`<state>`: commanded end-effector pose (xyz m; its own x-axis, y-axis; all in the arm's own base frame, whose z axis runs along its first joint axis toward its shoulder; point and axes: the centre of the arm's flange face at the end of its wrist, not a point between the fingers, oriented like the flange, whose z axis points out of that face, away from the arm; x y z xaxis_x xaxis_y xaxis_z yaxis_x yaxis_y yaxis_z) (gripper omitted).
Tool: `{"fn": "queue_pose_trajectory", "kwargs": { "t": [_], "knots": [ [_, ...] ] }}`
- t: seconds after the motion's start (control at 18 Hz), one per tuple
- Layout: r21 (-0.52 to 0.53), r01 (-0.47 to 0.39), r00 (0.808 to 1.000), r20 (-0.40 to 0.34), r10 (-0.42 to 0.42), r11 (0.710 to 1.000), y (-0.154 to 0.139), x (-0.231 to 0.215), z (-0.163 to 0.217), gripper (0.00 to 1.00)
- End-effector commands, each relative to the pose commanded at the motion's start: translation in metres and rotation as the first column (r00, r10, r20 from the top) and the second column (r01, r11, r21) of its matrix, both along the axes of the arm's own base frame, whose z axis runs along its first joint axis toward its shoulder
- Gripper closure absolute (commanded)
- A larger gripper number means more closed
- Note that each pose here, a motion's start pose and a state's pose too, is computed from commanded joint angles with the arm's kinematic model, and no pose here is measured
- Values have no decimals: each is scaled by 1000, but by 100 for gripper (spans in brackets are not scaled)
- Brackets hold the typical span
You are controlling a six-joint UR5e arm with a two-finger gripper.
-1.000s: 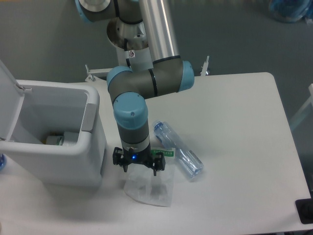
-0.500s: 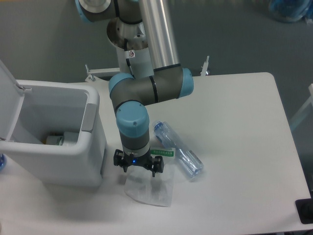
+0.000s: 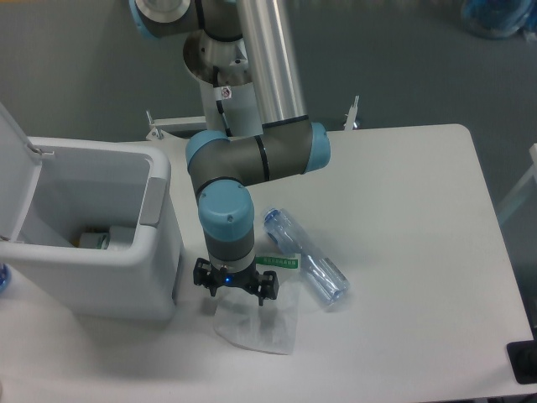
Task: Place the trash in the trash can
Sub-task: 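Close the gripper on the plastic bag's green-strip edge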
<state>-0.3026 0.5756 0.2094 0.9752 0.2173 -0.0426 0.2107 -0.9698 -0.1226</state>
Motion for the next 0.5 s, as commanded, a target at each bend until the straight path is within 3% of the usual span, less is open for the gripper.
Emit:
{"fn": "queue_pose_trajectory", "kwargs": {
  "t": [0.5],
  "knots": [
    [-7,-2,1000,6,2,1000,0,2,-5,0]
  ]
}}
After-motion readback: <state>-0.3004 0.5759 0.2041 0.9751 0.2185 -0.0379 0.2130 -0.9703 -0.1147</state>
